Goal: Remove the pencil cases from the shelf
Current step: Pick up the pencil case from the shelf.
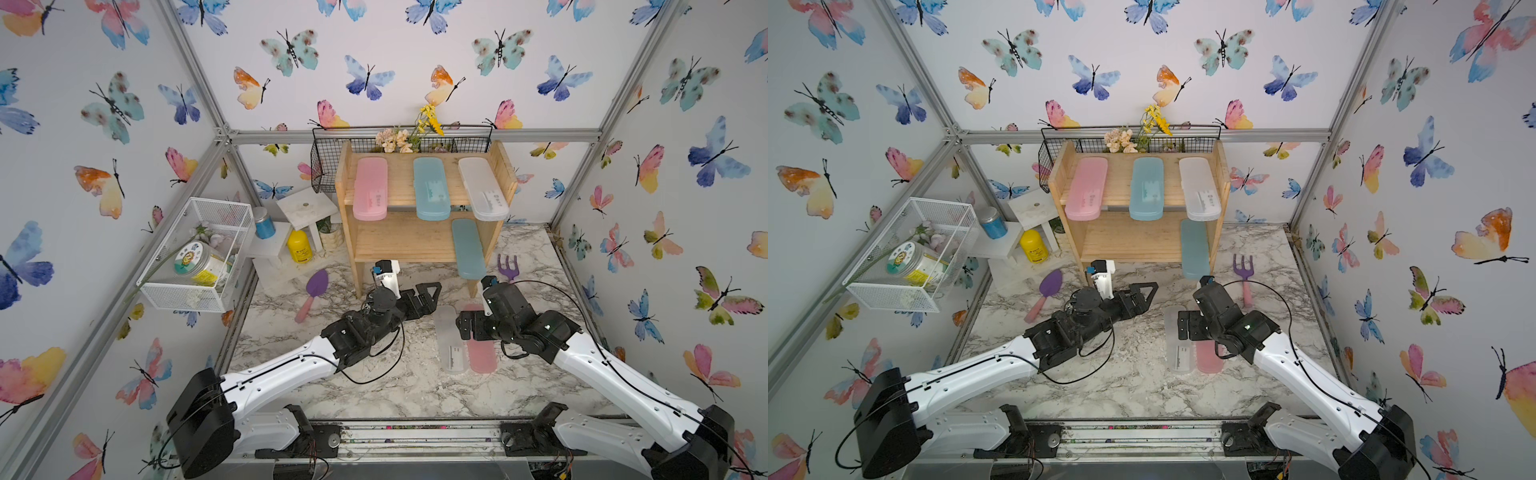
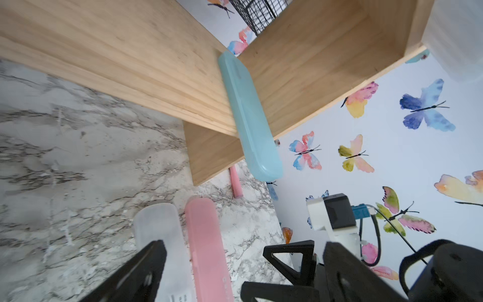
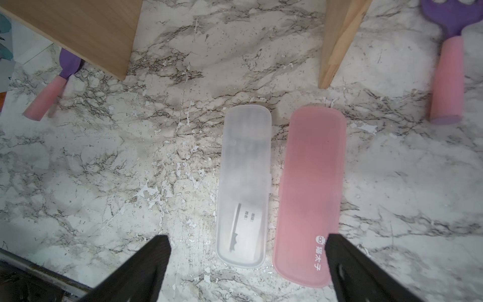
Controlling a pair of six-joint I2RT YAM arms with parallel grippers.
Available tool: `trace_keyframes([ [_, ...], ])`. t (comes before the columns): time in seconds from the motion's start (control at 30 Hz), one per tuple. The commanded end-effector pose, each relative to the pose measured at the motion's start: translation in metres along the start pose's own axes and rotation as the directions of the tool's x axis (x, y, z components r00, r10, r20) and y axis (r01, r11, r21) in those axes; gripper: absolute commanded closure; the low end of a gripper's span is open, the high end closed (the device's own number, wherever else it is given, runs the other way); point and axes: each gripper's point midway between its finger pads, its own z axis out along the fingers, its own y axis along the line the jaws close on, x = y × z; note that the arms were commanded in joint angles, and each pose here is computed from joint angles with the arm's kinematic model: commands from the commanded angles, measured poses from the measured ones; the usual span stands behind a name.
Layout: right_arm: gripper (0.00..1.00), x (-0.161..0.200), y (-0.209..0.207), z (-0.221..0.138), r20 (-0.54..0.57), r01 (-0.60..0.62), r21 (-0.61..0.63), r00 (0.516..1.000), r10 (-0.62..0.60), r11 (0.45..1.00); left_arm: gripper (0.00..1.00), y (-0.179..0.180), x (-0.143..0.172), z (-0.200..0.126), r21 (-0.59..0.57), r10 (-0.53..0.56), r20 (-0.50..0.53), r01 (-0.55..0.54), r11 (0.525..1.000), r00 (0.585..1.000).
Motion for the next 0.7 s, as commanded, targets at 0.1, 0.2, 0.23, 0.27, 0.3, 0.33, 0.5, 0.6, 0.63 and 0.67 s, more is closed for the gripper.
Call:
trace_keyframes([
  [0.1, 0.01, -0.046, -0.014, -0.050, 0.188, -0.029, 0.067, 0.982, 0.016, 0.997, 0.01, -0.026, 0.008, 0.030, 0.192, -0.069, -0.084, 0.084, 0.978, 0.994],
  [0.2, 0.01, -0.067, -0.018, -0.065, 0.219, -0.024, 0.098, 0.976, 0.002, 0.995, 0.01, -0.033, 0.014, 0.047, 0.225, -0.076, -0.127, 0.104, 0.969, 0.989],
  [0.23, 0.01, -0.073, -0.017, -0.069, 0.220, -0.021, 0.100, 0.976, -0.002, 0.995, 0.01, -0.037, 0.017, 0.054, 0.240, -0.071, -0.156, 0.107, 0.965, 0.985],
  [0.27, 0.01, -0.079, -0.016, -0.073, 0.225, -0.020, 0.096, 0.974, -0.002, 0.995, 0.01, -0.042, 0.019, 0.059, 0.259, -0.066, -0.185, 0.113, 0.959, 0.981],
  [0.3, 0.01, -0.084, -0.015, -0.077, 0.235, -0.022, 0.090, 0.972, 0.001, 0.996, 0.01, -0.043, 0.020, 0.065, 0.269, -0.067, -0.199, 0.121, 0.955, 0.978],
  [0.33, 0.01, -0.091, -0.014, -0.083, 0.257, -0.025, 0.076, 0.966, 0.005, 0.997, 0.01, -0.044, 0.020, 0.070, 0.281, -0.078, -0.204, 0.135, 0.950, 0.976],
  [0.5, 0.01, -0.116, -0.016, -0.102, 0.320, -0.037, 0.058, 0.947, 0.016, 0.998, 0.00, -0.046, 0.014, 0.082, 0.353, -0.138, -0.198, 0.202, 0.914, 0.970],
  [0.6, 0.01, -0.123, -0.019, -0.104, 0.329, -0.040, 0.055, 0.944, 0.019, 0.998, 0.03, -0.038, 0.014, 0.089, 0.345, -0.160, -0.211, 0.227, 0.911, 0.964],
  [0.63, 0.01, -0.125, -0.019, -0.106, 0.336, -0.041, 0.050, 0.941, 0.022, 0.998, 0.04, -0.035, 0.015, 0.092, 0.340, -0.167, -0.216, 0.234, 0.911, 0.962],
  [0.67, 0.01, -0.128, -0.018, -0.106, 0.340, -0.043, 0.045, 0.940, 0.025, 0.998, 0.06, -0.033, 0.015, 0.095, 0.339, -0.178, -0.220, 0.246, 0.908, 0.959],
])
